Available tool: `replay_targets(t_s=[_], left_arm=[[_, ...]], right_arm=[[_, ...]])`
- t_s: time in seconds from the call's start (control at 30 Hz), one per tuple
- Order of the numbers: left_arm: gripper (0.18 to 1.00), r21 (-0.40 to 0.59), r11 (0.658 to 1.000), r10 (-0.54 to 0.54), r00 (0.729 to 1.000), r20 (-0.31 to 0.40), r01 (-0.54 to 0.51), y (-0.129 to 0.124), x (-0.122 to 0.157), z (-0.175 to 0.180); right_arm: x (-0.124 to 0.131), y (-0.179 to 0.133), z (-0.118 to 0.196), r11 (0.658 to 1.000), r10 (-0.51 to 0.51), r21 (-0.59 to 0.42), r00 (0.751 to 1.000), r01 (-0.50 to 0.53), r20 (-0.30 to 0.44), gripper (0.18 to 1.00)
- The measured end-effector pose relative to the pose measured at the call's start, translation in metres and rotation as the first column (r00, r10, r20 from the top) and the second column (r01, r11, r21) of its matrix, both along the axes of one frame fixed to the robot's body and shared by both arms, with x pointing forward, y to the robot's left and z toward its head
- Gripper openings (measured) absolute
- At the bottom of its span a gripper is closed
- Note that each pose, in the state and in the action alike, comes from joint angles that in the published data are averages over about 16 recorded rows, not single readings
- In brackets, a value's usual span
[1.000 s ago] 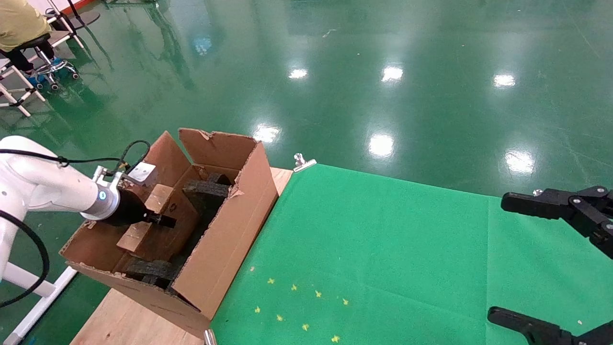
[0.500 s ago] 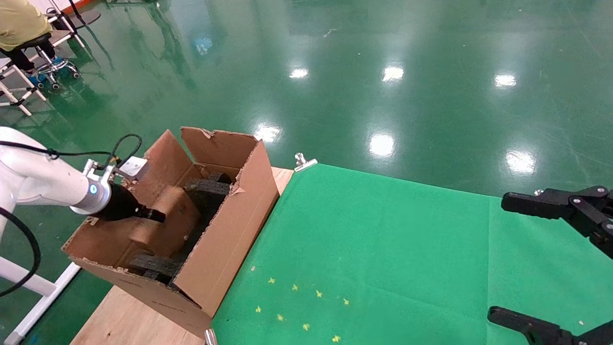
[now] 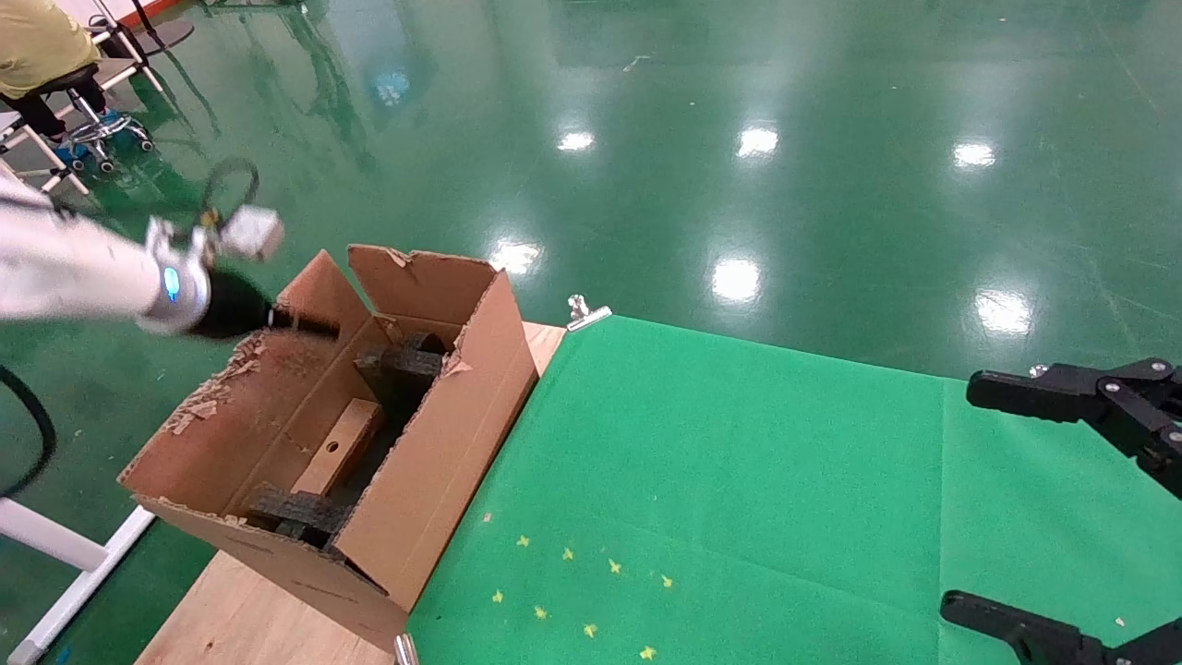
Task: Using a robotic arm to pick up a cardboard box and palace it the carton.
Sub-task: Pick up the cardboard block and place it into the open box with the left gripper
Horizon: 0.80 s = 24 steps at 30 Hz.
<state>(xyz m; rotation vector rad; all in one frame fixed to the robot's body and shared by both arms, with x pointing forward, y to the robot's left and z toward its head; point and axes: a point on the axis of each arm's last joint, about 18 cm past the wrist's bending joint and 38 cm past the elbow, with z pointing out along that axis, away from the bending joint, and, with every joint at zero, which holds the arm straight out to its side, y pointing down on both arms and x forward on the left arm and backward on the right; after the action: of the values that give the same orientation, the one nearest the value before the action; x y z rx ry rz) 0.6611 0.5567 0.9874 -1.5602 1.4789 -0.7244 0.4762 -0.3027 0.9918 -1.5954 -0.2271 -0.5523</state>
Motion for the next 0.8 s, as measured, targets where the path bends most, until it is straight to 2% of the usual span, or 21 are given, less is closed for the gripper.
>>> replay_targets(t_s=[0.17, 0.3, 0.43, 0.57, 0.7, 0.8], left_arm=[[0.926, -0.079, 0.993, -0.075, 0.992, 0.105, 0.084, -0.017, -0.002, 0.041], [0.959, -0.153, 0.967, -0.177, 0.969, 0.174, 0.204, -0.038, -0.01, 0.065], [0.984, -0.21, 0.916, -0.295, 0.929, 0.223, 0.341, -0.062, -0.024, 0.082], [0.994, -0.251, 0.851, -0.402, 0.88, 0.254, 0.461, -0.085, -0.041, 0.091], [1.0, -0.274, 0.8, -0.471, 0.842, 0.262, 0.533, -0.1, -0.054, 0.093], [1.001, -0.283, 0.776, -0.502, 0.824, 0.264, 0.564, -0.107, -0.059, 0.093]], right_arm=[[0.0, 0.0, 0.0, 1.0, 0.0, 0.0, 1.0, 0.0, 0.0, 1.001], [0.0, 0.0, 0.0, 1.0, 0.0, 0.0, 1.0, 0.0, 0.0, 1.001], [0.0, 0.0, 0.0, 1.0, 0.0, 0.0, 1.0, 0.0, 0.0, 1.001], [0.0, 0.0, 0.0, 1.0, 0.0, 0.0, 1.0, 0.0, 0.0, 1.001], [0.0, 0.0, 0.0, 1.0, 0.0, 0.0, 1.0, 0.0, 0.0, 1.001], [0.0, 0.0, 0.0, 1.0, 0.0, 0.0, 1.0, 0.0, 0.0, 1.001]])
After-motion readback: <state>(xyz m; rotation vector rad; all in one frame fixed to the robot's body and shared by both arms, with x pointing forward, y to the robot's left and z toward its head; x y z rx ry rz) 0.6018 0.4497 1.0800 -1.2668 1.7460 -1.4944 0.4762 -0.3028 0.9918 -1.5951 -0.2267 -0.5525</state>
